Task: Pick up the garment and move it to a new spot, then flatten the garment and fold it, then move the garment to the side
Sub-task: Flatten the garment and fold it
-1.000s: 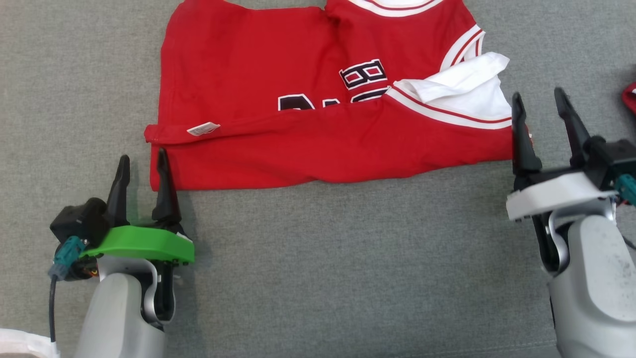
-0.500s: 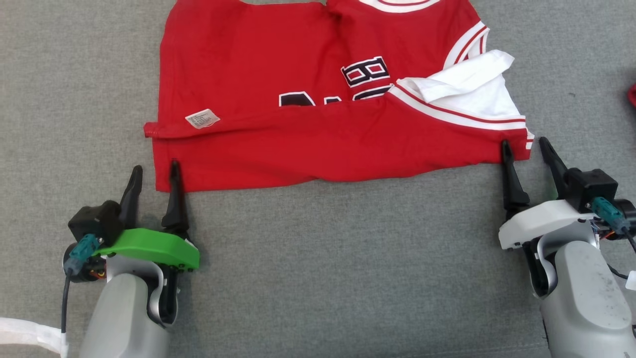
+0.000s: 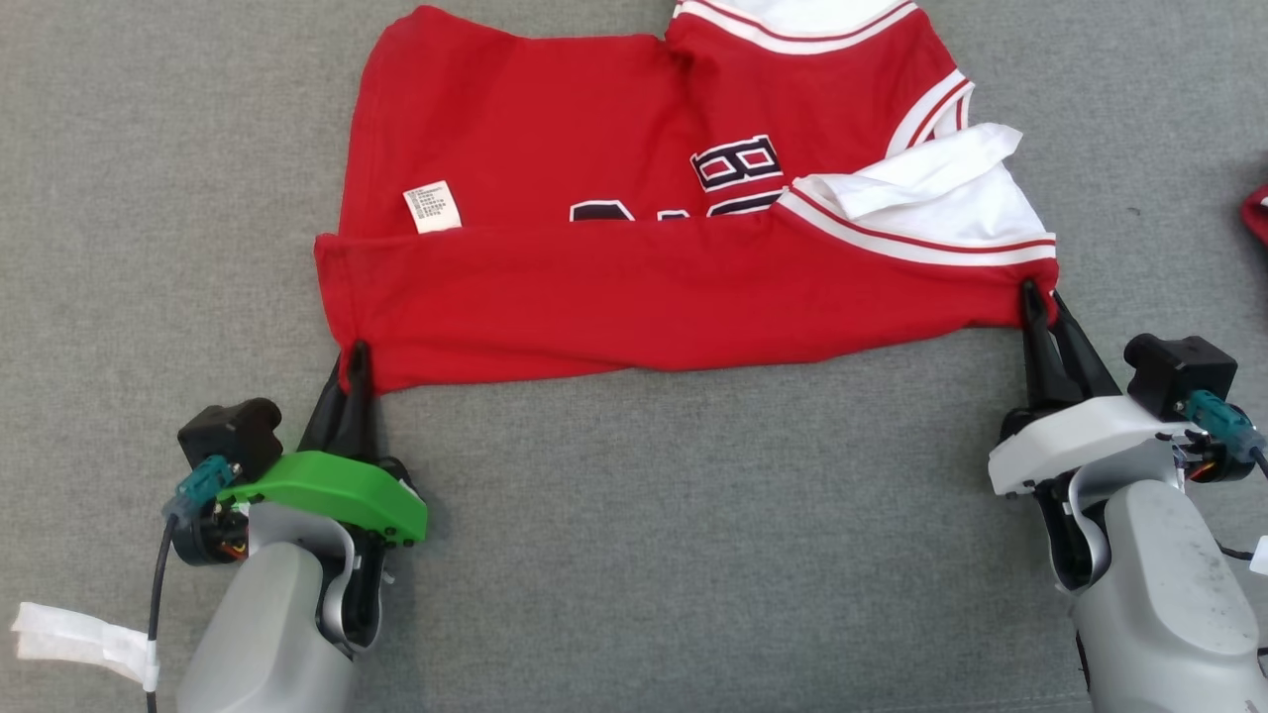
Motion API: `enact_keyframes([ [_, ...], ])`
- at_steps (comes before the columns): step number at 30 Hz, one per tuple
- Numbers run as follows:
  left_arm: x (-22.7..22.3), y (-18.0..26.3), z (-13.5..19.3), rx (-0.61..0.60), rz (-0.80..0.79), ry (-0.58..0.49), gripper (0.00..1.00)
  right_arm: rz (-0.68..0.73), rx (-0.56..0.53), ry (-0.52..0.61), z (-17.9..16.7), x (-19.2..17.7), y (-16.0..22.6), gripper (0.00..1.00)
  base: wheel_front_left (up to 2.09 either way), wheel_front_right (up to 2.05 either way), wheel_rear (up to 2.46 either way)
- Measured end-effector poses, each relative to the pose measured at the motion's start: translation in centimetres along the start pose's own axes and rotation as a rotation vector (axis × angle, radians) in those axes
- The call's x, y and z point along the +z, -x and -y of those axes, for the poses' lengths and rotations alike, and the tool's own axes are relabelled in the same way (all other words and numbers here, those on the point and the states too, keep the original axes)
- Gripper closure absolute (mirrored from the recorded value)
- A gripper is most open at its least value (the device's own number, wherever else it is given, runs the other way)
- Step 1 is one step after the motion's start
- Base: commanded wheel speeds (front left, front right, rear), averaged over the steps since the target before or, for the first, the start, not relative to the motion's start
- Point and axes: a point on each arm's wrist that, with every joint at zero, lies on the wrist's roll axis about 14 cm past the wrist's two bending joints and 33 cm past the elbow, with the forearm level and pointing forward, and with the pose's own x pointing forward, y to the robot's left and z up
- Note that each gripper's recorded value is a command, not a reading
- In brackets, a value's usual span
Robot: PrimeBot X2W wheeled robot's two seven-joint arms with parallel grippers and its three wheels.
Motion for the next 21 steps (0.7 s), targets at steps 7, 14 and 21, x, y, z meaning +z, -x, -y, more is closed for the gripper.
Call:
enact_keyframes([
  [7, 4.6, 1.1, 0.8, -0.018, 0.133, 0.04, 1.0, 0.13, 0.006, -0.022, -0.3, 4.8, 0.4, 1.0, 0.0, 0.0, 0.0],
  [14, 7.5, 4.6, 1.0, -0.017, 0.239, 0.011, 1.0, 0.214, -0.006, -0.034, 0.6, 8.0, 3.3, 1.0, 0.0, 0.0, 0.0],
  [21, 1.8, 9.6, 0.1, 0.048, 0.127, 0.042, 1.0, 0.096, -0.042, -0.052, 2.1, 3.6, 8.2, 1.0, 0.0, 0.0, 0.0],
])
